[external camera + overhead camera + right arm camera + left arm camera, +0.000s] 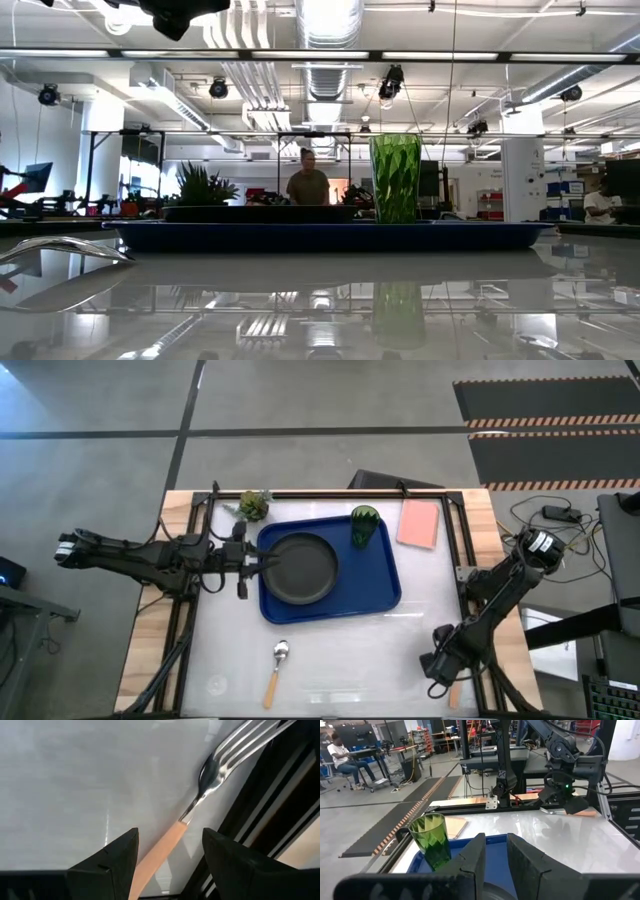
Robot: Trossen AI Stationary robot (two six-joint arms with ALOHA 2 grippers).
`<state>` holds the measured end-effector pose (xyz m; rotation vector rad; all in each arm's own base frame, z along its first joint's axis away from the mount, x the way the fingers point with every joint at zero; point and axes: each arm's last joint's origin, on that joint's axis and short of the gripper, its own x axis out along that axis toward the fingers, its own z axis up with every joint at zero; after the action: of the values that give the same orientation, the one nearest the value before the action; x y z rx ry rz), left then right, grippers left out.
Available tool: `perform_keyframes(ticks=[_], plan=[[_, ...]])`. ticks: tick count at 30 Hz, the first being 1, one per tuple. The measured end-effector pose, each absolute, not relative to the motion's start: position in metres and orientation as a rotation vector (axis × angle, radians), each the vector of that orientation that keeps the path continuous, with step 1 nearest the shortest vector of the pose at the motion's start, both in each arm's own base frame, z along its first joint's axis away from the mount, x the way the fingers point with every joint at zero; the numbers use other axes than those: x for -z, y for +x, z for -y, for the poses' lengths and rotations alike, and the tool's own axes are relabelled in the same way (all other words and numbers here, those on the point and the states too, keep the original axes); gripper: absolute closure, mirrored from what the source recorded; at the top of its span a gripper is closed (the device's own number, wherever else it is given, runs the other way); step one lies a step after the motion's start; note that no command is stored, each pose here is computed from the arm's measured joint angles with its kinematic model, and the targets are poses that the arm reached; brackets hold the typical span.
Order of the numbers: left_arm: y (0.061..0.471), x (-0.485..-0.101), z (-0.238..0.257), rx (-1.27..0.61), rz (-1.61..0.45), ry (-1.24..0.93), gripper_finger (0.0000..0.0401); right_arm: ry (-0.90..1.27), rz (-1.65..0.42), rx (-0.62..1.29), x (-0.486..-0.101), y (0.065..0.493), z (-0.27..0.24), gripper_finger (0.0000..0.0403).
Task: Pick and place plate/cup/fork/spoon on tray
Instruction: Put the orange fork on the blue tray to the bottom of the green cup
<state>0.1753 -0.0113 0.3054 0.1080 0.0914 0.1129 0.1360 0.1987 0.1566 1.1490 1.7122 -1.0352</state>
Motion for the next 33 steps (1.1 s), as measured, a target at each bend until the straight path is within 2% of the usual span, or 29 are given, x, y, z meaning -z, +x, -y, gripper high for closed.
perform_keyframes(ticks=[15,25,33], plan=[[0.168,-0.310,0.011,-0.114,-0.060,0.103,0.0340,1.119,-1.782,1.065,-0.146,0.132,-0.197,0.0193],[0.158,-0.314,0.010,-0.115,-0.044,0.092,0.0340,1.027,-1.823,0.992,-0.130,0.136,-0.201,0.0194],[0.159,-0.313,0.010,-0.114,-0.052,0.093,0.0340,1.058,-1.706,0.907,-0.137,0.144,-0.196,0.0224]])
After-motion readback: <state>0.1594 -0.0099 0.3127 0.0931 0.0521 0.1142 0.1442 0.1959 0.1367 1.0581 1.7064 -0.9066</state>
